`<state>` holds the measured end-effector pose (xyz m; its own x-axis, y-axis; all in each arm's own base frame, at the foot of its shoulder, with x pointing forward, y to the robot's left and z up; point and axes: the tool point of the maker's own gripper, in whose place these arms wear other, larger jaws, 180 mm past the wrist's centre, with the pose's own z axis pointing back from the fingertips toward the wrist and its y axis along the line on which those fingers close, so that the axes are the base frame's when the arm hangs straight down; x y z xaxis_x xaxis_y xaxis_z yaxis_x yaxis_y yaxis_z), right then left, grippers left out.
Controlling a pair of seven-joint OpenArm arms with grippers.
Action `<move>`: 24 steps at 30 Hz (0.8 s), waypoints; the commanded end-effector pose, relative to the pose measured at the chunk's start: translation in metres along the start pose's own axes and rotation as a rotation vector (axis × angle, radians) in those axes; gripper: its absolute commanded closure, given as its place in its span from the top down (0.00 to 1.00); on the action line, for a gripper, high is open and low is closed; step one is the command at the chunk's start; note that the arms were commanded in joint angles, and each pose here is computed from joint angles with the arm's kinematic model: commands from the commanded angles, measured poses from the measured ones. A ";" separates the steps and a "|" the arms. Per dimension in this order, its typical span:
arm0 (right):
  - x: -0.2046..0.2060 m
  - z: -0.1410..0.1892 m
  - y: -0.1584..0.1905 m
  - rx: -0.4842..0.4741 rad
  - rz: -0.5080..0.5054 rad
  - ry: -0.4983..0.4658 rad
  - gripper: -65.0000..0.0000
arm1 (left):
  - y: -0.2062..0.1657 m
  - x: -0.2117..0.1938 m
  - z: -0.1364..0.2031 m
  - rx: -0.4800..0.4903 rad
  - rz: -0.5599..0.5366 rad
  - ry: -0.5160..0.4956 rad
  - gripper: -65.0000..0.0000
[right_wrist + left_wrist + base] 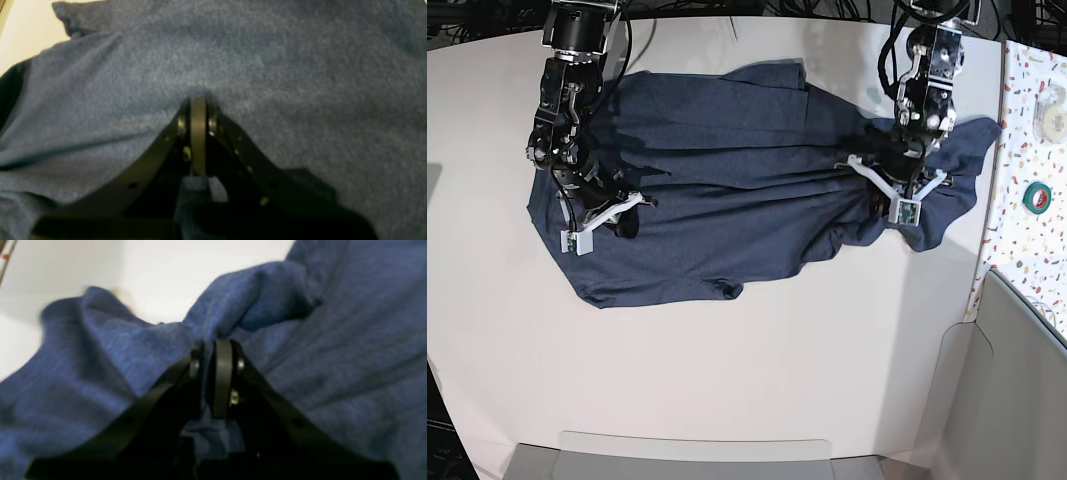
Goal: Layout the t-shirt on the table in an organized manner, then fold the t-shirt properly
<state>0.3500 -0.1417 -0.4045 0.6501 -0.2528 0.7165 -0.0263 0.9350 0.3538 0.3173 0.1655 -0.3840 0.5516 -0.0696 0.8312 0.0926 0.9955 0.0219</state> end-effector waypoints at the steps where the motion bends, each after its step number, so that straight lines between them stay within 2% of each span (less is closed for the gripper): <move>1: -0.022 0.002 -0.014 -0.057 0.025 0.108 0.00 | 0.001 0.018 0.006 0.000 -0.014 -0.062 0.05; 7: -0.022 0.002 -0.014 -0.058 0.024 0.108 0.00 | -0.028 0.027 0.035 -0.067 -0.019 -0.109 0.05; 11: -0.023 0.002 -0.015 -0.060 0.022 0.107 0.00 | -0.048 0.023 0.042 -0.121 -0.036 -0.103 0.05; 24: -0.026 0.003 -0.016 -0.063 0.019 0.114 0.00 | -0.054 -0.010 0.055 -0.133 -0.026 -0.026 0.07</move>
<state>0.3492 -0.1424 -0.4050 0.6494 -0.2518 0.7176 -0.0262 0.9356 0.3520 0.2566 0.1150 -0.3730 0.5584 -0.0892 0.8247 0.2147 0.9759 -0.0398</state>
